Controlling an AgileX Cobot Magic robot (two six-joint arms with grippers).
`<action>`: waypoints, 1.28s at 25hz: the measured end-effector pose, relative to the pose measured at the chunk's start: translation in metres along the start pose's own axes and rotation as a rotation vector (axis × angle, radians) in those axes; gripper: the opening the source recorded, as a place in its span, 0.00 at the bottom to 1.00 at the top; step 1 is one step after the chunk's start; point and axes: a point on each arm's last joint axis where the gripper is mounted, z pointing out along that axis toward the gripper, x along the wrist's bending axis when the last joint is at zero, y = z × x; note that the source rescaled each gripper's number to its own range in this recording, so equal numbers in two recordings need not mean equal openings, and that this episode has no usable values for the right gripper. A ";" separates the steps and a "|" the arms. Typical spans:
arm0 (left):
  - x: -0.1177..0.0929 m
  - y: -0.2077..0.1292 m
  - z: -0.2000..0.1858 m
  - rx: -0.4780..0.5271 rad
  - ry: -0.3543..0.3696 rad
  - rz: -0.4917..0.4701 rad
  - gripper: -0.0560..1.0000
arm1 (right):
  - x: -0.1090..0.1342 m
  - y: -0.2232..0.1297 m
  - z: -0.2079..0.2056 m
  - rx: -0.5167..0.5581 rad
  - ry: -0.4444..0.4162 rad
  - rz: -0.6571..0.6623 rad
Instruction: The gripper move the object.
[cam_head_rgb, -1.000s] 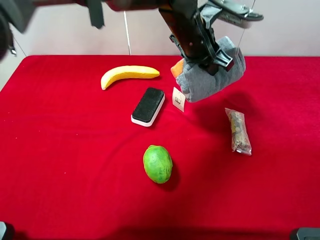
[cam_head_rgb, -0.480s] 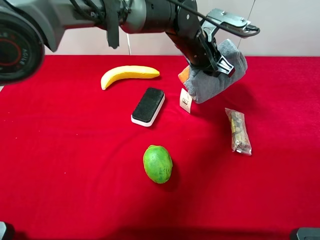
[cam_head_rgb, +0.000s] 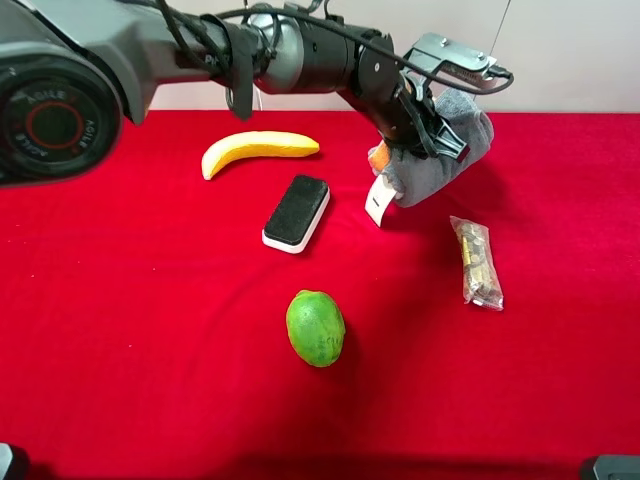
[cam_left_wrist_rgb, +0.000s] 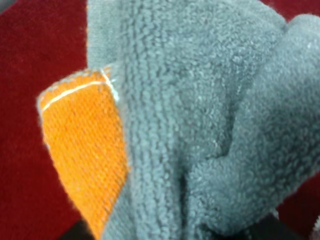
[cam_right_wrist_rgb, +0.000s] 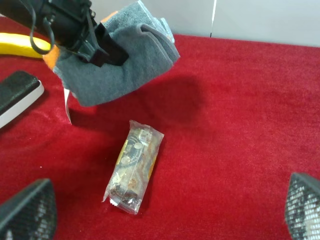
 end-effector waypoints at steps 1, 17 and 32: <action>0.000 -0.002 0.003 -0.003 0.001 -0.001 0.05 | 0.000 0.000 0.000 0.000 0.000 0.000; 0.001 -0.001 0.005 -0.035 0.008 -0.002 0.05 | 0.000 0.000 0.000 -0.001 0.000 0.000; 0.001 -0.001 0.005 -0.035 0.008 -0.002 0.05 | 0.000 0.000 0.000 -0.001 0.000 0.000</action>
